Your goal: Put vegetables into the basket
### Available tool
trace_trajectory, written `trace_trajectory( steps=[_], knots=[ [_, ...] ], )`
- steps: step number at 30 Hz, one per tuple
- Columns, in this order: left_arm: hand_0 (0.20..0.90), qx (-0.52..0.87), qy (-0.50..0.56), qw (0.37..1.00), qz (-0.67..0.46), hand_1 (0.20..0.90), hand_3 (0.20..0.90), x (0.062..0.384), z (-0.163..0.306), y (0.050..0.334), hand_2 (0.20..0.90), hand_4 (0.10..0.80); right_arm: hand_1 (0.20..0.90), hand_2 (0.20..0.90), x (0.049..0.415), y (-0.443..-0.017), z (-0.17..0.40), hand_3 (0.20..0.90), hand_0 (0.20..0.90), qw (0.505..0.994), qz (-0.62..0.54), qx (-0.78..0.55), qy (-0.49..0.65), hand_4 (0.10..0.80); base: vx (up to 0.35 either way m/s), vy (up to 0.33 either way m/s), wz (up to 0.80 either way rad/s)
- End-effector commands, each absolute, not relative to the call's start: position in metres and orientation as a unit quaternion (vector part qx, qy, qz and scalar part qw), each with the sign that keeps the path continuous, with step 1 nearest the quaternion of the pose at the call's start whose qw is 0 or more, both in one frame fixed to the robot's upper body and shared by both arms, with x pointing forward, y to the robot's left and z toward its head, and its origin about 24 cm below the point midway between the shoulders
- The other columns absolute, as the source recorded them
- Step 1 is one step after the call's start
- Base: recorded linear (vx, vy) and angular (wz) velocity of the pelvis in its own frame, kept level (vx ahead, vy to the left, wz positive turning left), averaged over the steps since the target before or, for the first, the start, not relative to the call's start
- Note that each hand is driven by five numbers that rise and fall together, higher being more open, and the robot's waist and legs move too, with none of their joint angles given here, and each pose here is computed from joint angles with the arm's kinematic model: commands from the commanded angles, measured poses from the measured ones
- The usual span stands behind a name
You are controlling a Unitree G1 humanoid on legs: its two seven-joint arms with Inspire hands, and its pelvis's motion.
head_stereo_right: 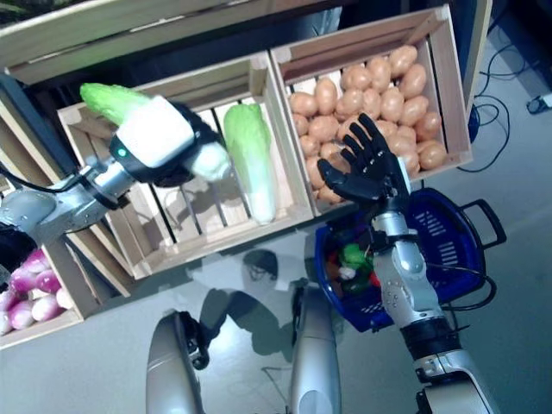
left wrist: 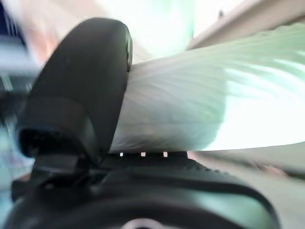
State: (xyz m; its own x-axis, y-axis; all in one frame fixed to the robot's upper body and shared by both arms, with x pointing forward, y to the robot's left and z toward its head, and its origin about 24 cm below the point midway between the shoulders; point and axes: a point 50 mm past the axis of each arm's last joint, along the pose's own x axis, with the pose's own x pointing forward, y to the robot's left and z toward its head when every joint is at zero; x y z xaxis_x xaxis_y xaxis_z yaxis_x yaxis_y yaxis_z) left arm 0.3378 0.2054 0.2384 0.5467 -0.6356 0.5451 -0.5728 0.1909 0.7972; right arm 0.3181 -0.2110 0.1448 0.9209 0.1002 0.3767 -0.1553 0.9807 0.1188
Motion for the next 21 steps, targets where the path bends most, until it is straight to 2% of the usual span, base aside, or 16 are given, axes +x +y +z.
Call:
trace_trajectory(
  steps=[1,5,11,17,21],
  knots=[
    [0.300,0.495,-0.536,0.681,0.060,0.300,0.300,0.324,0.270,0.215,0.300,0.400,0.900,0.900,0.308,-0.191,0.175,0.900,0.900,0.942,0.118,0.013,-0.313,0.800,-0.056,-0.064,0.01],
    [0.300,0.339,-0.533,0.775,0.035,0.300,0.300,0.318,0.266,0.209,0.300,0.400,0.900,0.900,0.311,-0.180,0.182,0.900,0.900,0.933,0.140,-0.076,-0.324,0.800,0.012,-0.072,0.03],
    [0.300,0.157,-0.487,0.859,-0.023,0.300,0.300,0.323,0.254,0.197,0.300,0.400,0.900,0.900,0.318,-0.162,0.199,0.900,0.900,0.906,0.160,-0.159,-0.358,0.800,0.073,-0.072,-0.02],
    [0.300,0.008,-0.424,0.902,-0.081,0.300,0.300,0.330,0.246,0.192,0.300,0.400,0.900,0.900,0.325,-0.160,0.208,0.900,0.900,0.902,0.161,-0.188,-0.355,0.800,0.090,-0.063,-0.07],
    [0.300,-0.085,-0.373,0.916,-0.118,0.300,0.300,0.335,0.233,0.183,0.300,0.400,0.900,0.900,0.331,-0.155,0.209,0.900,0.900,0.913,0.196,-0.162,-0.318,0.800,0.112,-0.048,-0.04]
  ],
)
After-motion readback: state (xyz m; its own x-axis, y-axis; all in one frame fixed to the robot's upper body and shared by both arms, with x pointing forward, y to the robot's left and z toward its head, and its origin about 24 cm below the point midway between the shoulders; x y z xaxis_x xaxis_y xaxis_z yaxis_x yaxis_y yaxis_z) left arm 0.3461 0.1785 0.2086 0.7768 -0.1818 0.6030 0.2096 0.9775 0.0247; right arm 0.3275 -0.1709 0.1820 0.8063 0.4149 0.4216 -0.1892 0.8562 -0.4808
